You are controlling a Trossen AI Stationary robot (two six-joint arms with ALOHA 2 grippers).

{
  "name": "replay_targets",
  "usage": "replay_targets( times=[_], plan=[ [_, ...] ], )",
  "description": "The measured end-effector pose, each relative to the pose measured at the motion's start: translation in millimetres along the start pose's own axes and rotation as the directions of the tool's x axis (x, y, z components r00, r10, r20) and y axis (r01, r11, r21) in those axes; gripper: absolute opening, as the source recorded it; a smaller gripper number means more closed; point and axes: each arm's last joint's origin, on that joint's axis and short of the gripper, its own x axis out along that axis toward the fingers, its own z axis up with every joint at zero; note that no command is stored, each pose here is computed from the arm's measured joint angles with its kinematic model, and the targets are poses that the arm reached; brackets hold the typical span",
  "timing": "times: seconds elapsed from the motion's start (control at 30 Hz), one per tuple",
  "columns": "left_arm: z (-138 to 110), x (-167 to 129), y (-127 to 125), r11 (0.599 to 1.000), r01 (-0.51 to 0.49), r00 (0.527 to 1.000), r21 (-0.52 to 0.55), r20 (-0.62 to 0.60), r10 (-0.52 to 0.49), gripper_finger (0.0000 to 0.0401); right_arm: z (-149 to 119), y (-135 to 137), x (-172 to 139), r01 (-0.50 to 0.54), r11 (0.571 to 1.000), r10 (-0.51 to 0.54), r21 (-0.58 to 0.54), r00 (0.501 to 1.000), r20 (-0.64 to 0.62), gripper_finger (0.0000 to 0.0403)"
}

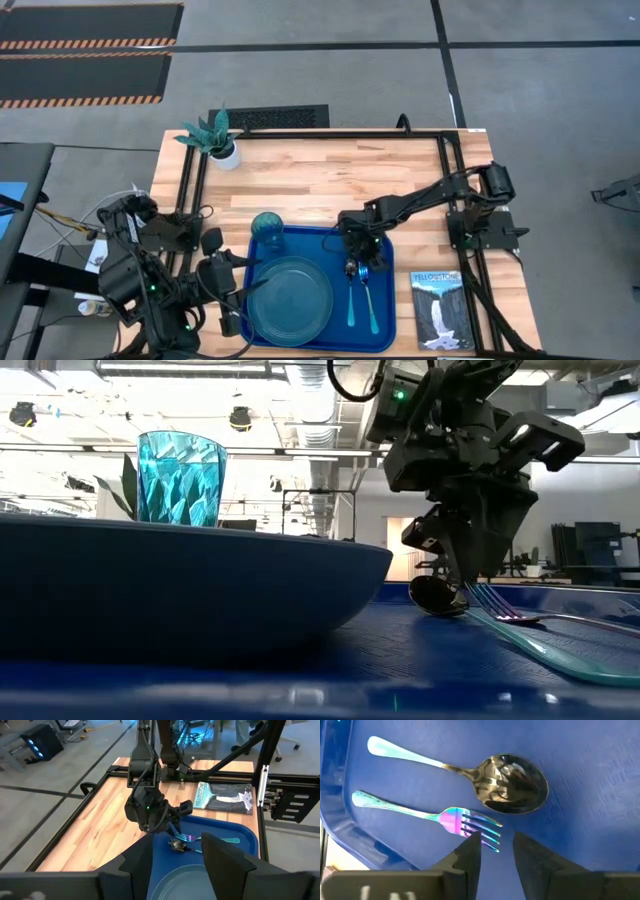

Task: Pick and place plate/cup/fork/spoon on tray
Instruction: Put the blue fork on the blue serving tray to the right of the blue spoon

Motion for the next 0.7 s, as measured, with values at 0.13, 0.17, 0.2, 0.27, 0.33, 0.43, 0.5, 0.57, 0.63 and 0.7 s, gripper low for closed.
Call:
replay_targets(
  times=[0.13,0.17,0.2,0.27,0.33,0.43,0.5,0.57,0.63,0.7],
  plan=[
    [-0.1,0.0,0.0,1.000,0.002,1.000,0.001,-0.002,-0.002,0.0158,0.2,1.0,0.5,0.003,1.000,-0.003,-0.011,1.000,-0.001,0.0116],
    [-0.1,0.0,0.0,1.000,0.002,1.000,0.001,-0.002,-0.002,0.0158,0.3,1.0,0.5,0.003,1.000,-0.003,-0.011,1.000,0.000,0.0113],
    [-0.1,0.0,0.0,1.000,0.002,1.000,0.001,-0.002,-0.002,0.0158,0.2,0.9,0.5,0.004,1.000,-0.004,-0.011,1.000,0.000,0.0109],
    [-0.1,0.0,-0.1,1.000,0.002,1.000,0.001,-0.003,-0.002,0.0158,0.1,0.6,0.4,0.004,1.000,-0.004,-0.010,1.000,-0.001,0.0103],
    [-0.1,0.0,-0.1,1.000,0.003,1.000,0.001,-0.003,-0.003,0.0158,0.2,0.5,0.4,0.008,1.000,-0.008,-0.010,1.000,0.000,0.0099],
    [0.0,0.0,0.0,1.000,0.003,1.000,0.001,-0.003,-0.003,0.0158,0.1,0.5,0.5,0.010,1.000,-0.010,-0.012,1.000,-0.001,0.0098],
    [-0.1,0.0,-0.1,1.000,0.003,1.000,0.002,-0.003,-0.003,0.0158,-0.4,0.3,0.6,0.021,1.000,-0.021,-0.009,1.000,-0.007,0.0096],
    [-0.1,0.0,-0.1,1.000,0.003,1.000,0.001,-0.003,-0.003,0.0158,-1.3,0.1,0.5,0.026,1.000,-0.026,-0.004,1.000,-0.016,0.0091],
    [-0.1,0.0,-0.1,1.000,0.003,1.000,0.002,-0.003,-0.003,0.0158,-1.6,0.0,0.4,0.027,1.000,-0.027,-0.003,0.999,-0.019,0.0080],
    [-0.1,0.0,-0.1,1.000,0.003,1.000,0.002,-0.004,-0.003,0.0158,-1.6,0.1,0.5,0.029,1.000,-0.029,-0.003,0.999,-0.019,0.0065]
  ],
)
